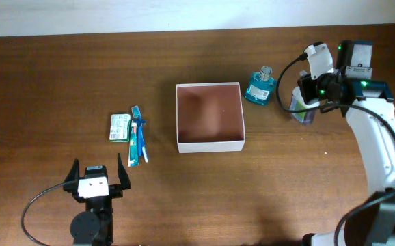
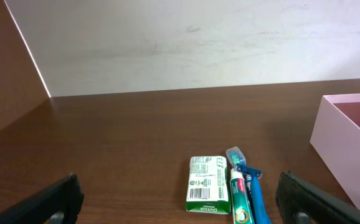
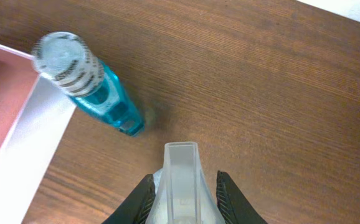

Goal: Pack container
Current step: 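Close the right gripper on the soap pump and lift it, then carry the soap bottle left and lower it into the pink box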

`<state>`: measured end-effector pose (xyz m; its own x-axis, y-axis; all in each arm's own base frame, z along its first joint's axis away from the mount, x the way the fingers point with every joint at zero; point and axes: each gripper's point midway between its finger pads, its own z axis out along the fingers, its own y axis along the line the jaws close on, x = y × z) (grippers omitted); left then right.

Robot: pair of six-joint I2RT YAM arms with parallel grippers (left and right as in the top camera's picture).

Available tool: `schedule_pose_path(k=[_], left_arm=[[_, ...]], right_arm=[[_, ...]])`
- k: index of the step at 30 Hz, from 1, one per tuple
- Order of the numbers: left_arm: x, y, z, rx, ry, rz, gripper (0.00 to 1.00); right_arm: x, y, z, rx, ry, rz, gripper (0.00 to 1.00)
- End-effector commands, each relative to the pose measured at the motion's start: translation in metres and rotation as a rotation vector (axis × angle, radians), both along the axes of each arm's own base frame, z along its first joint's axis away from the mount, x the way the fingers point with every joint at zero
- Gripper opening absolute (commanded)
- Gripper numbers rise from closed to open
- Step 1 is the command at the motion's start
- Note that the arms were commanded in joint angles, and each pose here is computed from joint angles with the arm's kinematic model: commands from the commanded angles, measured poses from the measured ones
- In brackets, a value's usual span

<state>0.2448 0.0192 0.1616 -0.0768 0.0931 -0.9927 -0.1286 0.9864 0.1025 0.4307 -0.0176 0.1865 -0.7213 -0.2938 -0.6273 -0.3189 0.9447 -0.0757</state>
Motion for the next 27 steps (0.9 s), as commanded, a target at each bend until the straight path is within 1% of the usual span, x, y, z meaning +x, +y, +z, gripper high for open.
schedule_pose_path(k=[1,6,10,11,14,17,21,27], left_arm=[[0.0,-0.001,-0.002,0.016,0.004,-0.01,0.99],[0.0,-0.001,-0.002,0.016,0.004,-0.01,0.99],[0.0,-0.001,-0.002,0.016,0.004,-0.01,0.99],[0.0,-0.001,-0.002,0.016,0.004,-0.01,1.0],[0.0,-0.001,-0.002,0.016,0.004,-0.01,0.99],[0.0,-0.001,-0.002,0.016,0.004,-0.01,0.99],[0.0,-0.001,-0.002,0.016,0.004,-0.01,0.99],[0.0,-0.001,-0.002,0.016,0.004,-0.01,0.99]], right_arm=[[-0.005,0.0,0.028,0.036,-0.047,-0.054,0.24],[-0.023,0.003,0.041,0.079,-0.033,-0.106,0.22],[-0.042,0.014,0.067,0.112,-0.066,-0.123,0.21],[-0.052,0.026,0.08,0.127,-0.086,-0.109,0.21],[-0.065,0.051,0.098,0.174,-0.112,-0.087,0.2],[-0.074,0.083,0.108,0.199,-0.13,-0.028,0.2],[-0.074,0.117,0.11,0.18,-0.148,0.018,0.2],[-0.057,0.157,0.112,0.117,-0.232,-0.001,0.17]])
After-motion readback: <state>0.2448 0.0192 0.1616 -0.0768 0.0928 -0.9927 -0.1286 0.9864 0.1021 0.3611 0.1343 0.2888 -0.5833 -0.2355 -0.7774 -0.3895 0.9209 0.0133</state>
